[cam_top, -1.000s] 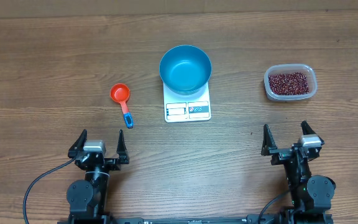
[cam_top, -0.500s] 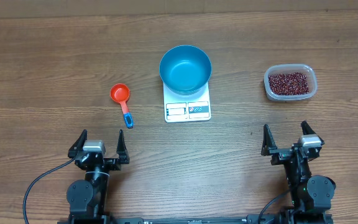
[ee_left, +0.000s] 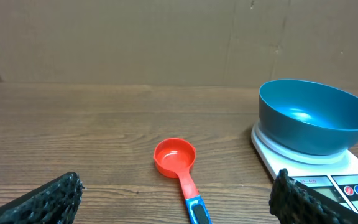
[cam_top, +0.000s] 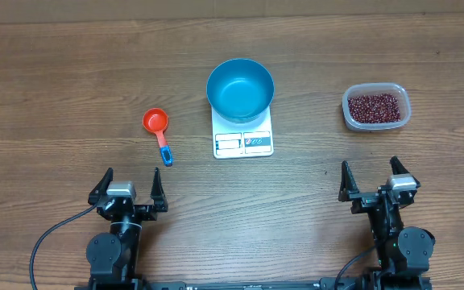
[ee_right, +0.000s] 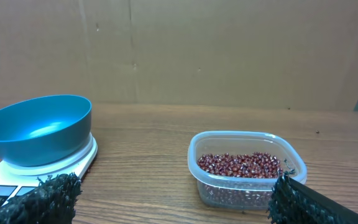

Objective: Scoop item into bowl and weigh 150g on scale

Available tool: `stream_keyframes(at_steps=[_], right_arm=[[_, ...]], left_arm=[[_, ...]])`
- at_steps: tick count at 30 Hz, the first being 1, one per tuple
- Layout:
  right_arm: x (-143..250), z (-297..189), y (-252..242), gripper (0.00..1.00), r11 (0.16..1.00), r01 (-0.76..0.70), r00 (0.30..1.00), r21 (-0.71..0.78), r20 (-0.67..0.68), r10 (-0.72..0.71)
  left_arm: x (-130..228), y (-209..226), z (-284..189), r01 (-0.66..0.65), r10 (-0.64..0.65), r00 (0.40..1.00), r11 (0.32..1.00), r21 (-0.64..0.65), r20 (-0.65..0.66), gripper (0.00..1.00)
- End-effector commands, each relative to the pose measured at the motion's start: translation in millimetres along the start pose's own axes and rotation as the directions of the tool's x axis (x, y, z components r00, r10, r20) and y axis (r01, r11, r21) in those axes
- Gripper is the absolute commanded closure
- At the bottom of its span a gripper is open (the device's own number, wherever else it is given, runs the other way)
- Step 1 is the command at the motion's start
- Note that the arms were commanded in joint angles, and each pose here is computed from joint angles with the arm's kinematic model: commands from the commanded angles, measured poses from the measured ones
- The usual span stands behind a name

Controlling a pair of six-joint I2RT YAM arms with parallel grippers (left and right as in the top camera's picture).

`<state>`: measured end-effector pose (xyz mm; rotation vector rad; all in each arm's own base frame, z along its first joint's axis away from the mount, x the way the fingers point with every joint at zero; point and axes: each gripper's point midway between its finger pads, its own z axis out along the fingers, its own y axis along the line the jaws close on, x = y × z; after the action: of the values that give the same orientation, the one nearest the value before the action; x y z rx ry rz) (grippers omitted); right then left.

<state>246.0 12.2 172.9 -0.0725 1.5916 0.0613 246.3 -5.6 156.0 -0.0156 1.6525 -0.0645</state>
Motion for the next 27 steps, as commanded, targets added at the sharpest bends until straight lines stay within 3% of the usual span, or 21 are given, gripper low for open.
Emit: stream_keyframes(at_steps=[1, 11, 27], right_arm=[[1.4, 0.0, 0.0, 0.0, 1.0, -0.003, 1.0, 0.002, 0.005, 0.003], [1.4, 0.0, 0.0, 0.0, 1.0, -0.003, 1.0, 0.002, 0.005, 0.003], [1.4, 0.0, 0.0, 0.0, 1.0, -0.003, 1.0, 0.002, 0.006, 0.003]], left_arm=[[0.2, 0.1, -0.3, 0.007, -0.007, 1.0, 1.0, 0.002, 0.004, 0.0], [-5.9, 0.8, -4.2, 0.007, -0.008, 1.0, 1.0, -0.006, -0.015, 0.0], [-64.7, 8.7, -29.0, 0.024, -0.028, 0.998, 0.997, -0.078, -0.059, 0.0]])
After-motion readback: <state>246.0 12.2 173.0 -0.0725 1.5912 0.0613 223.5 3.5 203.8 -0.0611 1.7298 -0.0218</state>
